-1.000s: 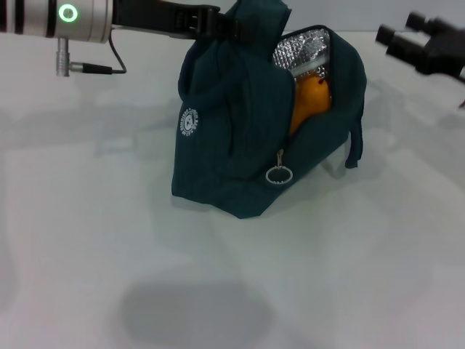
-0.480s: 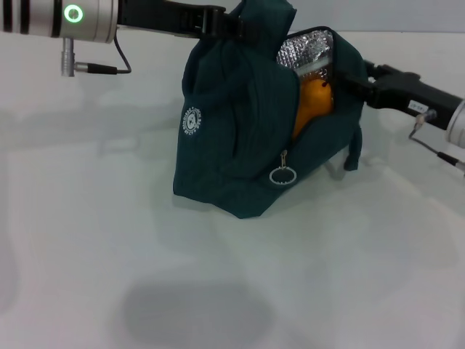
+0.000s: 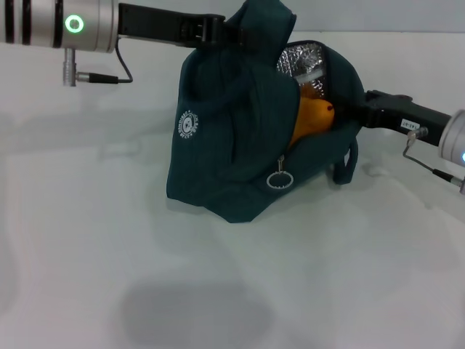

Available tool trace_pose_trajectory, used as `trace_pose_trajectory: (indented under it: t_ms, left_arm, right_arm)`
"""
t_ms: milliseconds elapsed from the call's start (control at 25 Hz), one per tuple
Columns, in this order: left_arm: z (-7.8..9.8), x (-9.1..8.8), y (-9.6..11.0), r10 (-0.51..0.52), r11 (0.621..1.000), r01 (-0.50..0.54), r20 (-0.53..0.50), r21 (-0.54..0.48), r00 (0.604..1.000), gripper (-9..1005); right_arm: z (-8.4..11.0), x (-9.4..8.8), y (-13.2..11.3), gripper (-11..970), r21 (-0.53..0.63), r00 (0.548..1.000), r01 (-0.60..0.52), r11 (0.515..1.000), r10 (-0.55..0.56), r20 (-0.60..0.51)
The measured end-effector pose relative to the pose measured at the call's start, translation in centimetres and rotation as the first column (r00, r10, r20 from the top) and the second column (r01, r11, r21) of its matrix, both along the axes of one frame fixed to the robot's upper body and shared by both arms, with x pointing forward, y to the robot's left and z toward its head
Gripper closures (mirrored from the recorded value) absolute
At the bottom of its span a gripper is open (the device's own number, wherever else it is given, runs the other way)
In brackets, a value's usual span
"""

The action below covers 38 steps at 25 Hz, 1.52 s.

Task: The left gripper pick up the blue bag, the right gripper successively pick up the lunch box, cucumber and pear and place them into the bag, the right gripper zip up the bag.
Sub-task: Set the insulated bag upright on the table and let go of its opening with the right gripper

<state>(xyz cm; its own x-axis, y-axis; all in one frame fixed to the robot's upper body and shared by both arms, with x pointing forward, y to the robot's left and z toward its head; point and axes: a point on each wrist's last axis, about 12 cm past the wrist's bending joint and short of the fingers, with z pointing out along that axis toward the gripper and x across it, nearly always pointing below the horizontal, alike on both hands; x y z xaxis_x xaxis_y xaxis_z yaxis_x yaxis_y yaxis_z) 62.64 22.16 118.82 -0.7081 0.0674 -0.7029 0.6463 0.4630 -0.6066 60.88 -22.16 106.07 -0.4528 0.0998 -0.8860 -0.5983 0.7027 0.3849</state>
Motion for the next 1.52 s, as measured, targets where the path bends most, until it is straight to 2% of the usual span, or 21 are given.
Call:
trace_pose_trajectory:
  t_ms: [280, 400, 600, 760, 960, 1080, 1240, 1360, 1520]
  left_arm:
    - [-0.2, -0.1, 0.3, 0.009, 1.0, -0.009, -0.008, -0.009, 1.0, 956]
    - [-0.4, -0.2, 0.4, 0.009, 1.0, -0.01, -0.015, -0.011, 1.0, 956]
    - [-1.0, -0.7, 0.6, 0.011, 0.999, -0.013, -0.034, -0.034, 0.999, 957]
    - [-1.5, -1.7, 0.8, -0.018, 0.998, 0.013, -0.065, -0.065, 0.998, 956]
    - [-3.3, -3.3, 0.4, -0.078, 0.992, 0.064, -0.128, -0.109, 0.989, 955]
    - [-4.3, -4.3, 0.0, -0.118, 0.985, 0.094, -0.174, -0.144, 0.978, 955]
    - [-5.3, -5.6, 0.0, -0.147, 0.977, 0.109, -0.211, -0.182, 0.966, 954]
    - [-5.6, -6.0, 0.2, -0.141, 0.973, 0.096, -0.214, -0.209, 0.966, 953]
    - [-5.7, -6.2, 0.4, -0.131, 0.963, 0.078, -0.195, -0.258, 0.972, 952]
  right_arm:
    - [0.4, -1.2, -1.6, 579, 0.061, 0.999, 0.0, 0.998, -0.003, 0.054]
    - [1.0, -2.0, -2.7, 641, 0.125, 0.995, -0.005, 0.992, -0.007, 0.1]
    - [2.3, -3.6, -3.9, 786, 0.199, 0.983, -0.082, 0.977, 0.047, 0.176]
    - [3.8, -4.9, -5.4, 821, 0.259, 0.967, -0.163, 0.952, 0.102, 0.234]
    - [5.9, -6.4, -7.7, 845, 0.335, 0.935, -0.248, 0.909, 0.133, 0.33]
    - [6.2, -6.6, -8.8, 852, 0.366, 0.943, -0.233, 0.901, 0.118, 0.311]
    - [5.9, -6.7, -9.0, 858, 0.374, 0.957, -0.216, 0.902, 0.118, 0.267]
    - [5.2, -6.4, -9.1, 859, 0.367, 0.974, -0.168, 0.915, 0.097, 0.204]
    - [3.6, -5.0, -8.3, 860, 0.309, 0.994, -0.091, 0.947, 0.071, 0.077]
